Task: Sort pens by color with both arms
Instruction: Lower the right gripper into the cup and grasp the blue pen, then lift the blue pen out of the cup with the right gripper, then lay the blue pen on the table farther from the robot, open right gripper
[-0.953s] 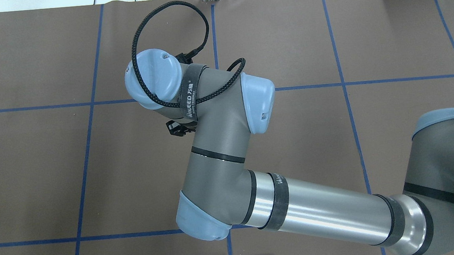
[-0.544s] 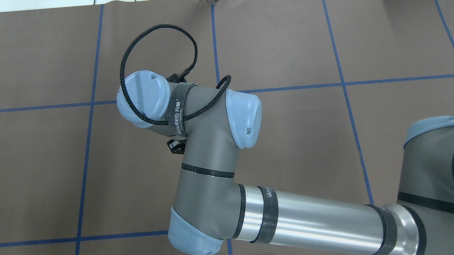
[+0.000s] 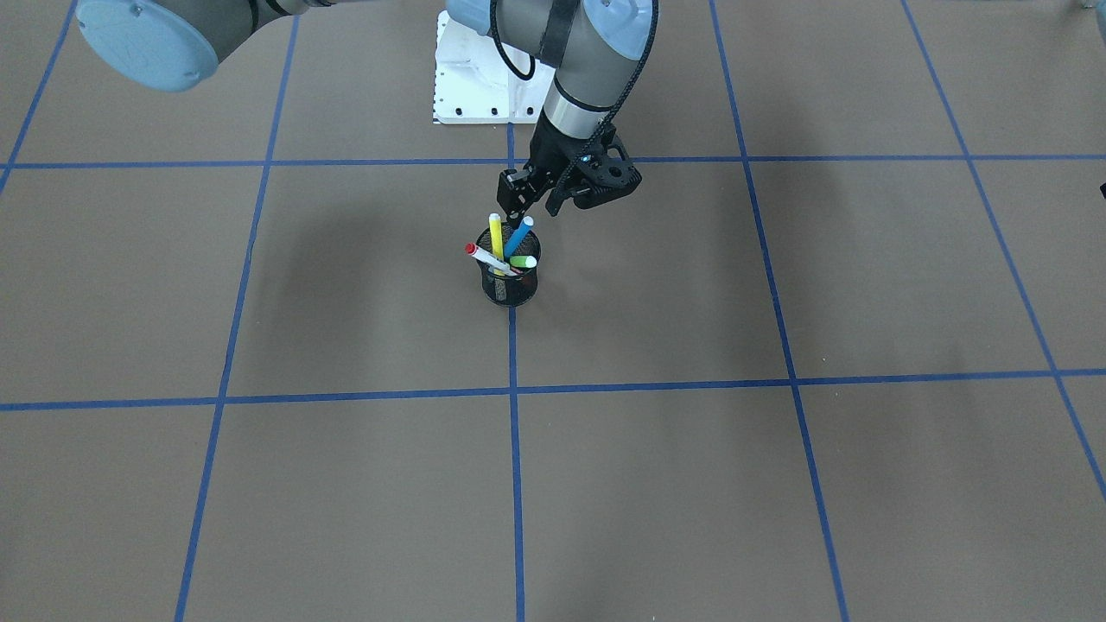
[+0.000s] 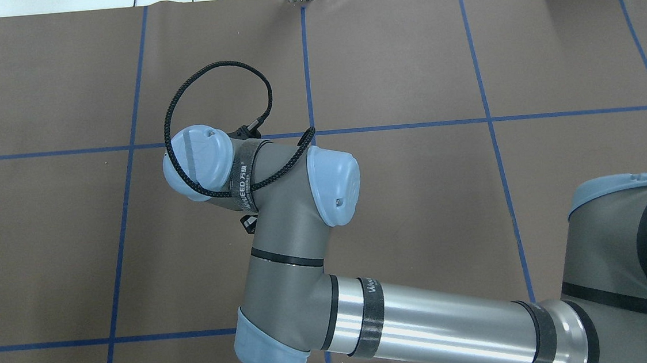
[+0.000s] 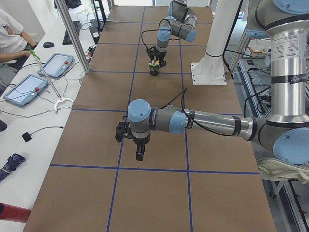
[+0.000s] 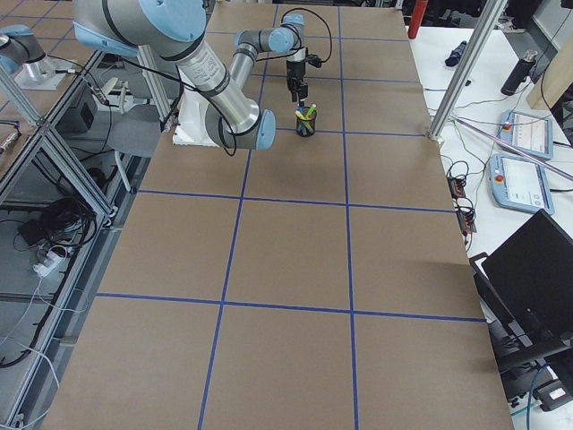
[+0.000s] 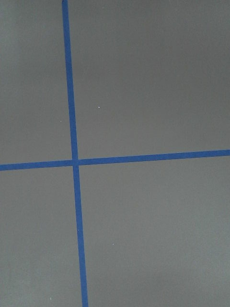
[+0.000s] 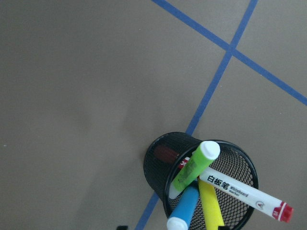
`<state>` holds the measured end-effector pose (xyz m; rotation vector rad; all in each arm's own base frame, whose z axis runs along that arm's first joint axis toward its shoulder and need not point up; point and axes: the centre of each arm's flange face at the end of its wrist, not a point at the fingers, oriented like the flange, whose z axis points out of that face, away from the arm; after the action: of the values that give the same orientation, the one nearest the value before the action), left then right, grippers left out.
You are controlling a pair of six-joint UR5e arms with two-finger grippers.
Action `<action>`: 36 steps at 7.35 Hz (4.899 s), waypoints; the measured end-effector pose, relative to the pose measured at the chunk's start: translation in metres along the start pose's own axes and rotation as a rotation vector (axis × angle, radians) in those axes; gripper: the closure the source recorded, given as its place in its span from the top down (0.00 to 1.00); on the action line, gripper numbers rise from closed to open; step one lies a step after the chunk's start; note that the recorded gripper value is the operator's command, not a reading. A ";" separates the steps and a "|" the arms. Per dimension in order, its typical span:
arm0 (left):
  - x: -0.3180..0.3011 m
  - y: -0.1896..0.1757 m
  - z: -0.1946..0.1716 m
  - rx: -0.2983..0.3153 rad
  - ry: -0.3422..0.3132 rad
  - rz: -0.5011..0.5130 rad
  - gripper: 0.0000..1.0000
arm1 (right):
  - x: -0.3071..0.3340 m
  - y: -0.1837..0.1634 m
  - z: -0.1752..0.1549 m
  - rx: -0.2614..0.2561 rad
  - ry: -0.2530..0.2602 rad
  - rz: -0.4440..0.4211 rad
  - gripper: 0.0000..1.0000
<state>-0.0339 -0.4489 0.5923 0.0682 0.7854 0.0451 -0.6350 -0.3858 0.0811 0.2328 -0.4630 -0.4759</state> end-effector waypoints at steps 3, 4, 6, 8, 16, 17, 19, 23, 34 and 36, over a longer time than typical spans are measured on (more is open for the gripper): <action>0.000 0.000 0.000 -0.001 -0.001 -0.001 1.00 | 0.000 -0.003 -0.001 0.016 0.017 -0.011 0.62; 0.000 0.000 0.000 0.000 -0.001 -0.001 1.00 | 0.000 -0.004 0.000 0.018 0.023 -0.014 0.61; 0.000 0.000 0.000 0.000 -0.001 -0.001 1.00 | 0.001 -0.004 0.002 0.018 0.027 -0.016 0.43; -0.001 0.000 0.001 -0.001 -0.001 -0.001 1.00 | 0.003 -0.002 0.010 0.008 0.035 -0.016 0.29; 0.000 0.000 0.000 0.000 -0.001 -0.002 1.00 | 0.037 0.010 -0.067 0.047 0.020 0.015 0.00; 0.001 0.000 -0.001 0.002 0.000 0.000 1.00 | 0.049 0.021 -0.090 0.050 0.021 0.019 0.00; 0.002 0.000 -0.002 0.005 0.001 0.003 1.00 | 0.068 0.026 -0.122 0.085 0.008 0.038 0.00; 0.006 -0.003 -0.006 0.014 0.001 0.012 1.00 | 0.156 -0.035 -0.123 0.344 -0.070 0.224 0.00; 0.019 -0.029 -0.018 0.048 -0.001 0.042 1.00 | 0.236 -0.017 0.173 0.949 0.107 0.506 0.00; 0.021 -0.031 -0.019 0.052 0.000 0.031 1.00 | 0.234 -0.012 0.180 0.955 0.123 0.504 0.00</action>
<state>-0.0324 -0.4775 0.5616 0.1296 0.7855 0.0538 -0.5412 -0.5306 0.3211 1.0290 -0.5795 0.2880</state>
